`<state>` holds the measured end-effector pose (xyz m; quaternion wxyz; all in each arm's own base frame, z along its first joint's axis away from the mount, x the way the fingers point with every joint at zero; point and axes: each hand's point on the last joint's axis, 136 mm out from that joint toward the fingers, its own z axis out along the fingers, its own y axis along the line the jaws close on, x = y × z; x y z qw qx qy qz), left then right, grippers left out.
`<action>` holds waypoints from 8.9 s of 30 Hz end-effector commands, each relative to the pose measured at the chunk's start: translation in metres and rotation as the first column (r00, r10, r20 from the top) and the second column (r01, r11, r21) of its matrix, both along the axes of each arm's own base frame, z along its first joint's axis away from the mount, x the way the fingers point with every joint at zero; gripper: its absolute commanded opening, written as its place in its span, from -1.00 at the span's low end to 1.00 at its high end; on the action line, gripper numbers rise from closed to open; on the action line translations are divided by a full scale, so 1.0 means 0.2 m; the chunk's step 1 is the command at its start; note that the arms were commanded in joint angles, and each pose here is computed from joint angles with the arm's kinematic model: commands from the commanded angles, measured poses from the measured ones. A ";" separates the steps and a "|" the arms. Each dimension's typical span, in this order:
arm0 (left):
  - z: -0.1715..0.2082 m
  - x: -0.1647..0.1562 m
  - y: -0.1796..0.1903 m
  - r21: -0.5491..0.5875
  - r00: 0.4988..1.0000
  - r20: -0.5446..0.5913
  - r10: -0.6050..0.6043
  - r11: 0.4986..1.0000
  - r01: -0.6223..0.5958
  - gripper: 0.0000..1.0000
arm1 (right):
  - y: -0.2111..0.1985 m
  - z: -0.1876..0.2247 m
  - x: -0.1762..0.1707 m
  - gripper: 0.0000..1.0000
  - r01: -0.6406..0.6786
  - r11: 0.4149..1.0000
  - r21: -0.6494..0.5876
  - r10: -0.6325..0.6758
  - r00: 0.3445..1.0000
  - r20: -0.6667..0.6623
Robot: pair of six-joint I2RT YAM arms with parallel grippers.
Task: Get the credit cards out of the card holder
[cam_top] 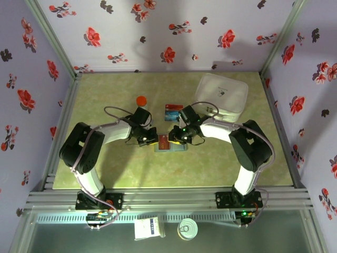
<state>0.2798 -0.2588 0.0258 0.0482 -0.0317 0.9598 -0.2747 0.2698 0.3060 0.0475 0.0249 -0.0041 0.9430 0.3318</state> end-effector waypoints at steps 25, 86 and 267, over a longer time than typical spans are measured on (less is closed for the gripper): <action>-0.07 -0.04 0.06 0.024 0.999 -0.037 -0.003 1.000 0.004 -1.00 | 0.14 -0.06 0.03 -0.57 -0.033 0.997 0.069 0.035 0.999 -0.024; -0.04 -0.05 -0.01 0.077 0.998 -0.021 -0.056 0.995 0.058 -1.00 | 0.03 -0.10 0.00 -0.46 -0.072 0.993 -0.096 0.072 0.997 0.000; 0.34 0.60 1.38 0.308 0.458 0.888 -0.041 0.793 -0.526 0.99 | -1.61 0.20 0.63 0.99 0.687 0.698 -0.200 -0.125 0.393 0.911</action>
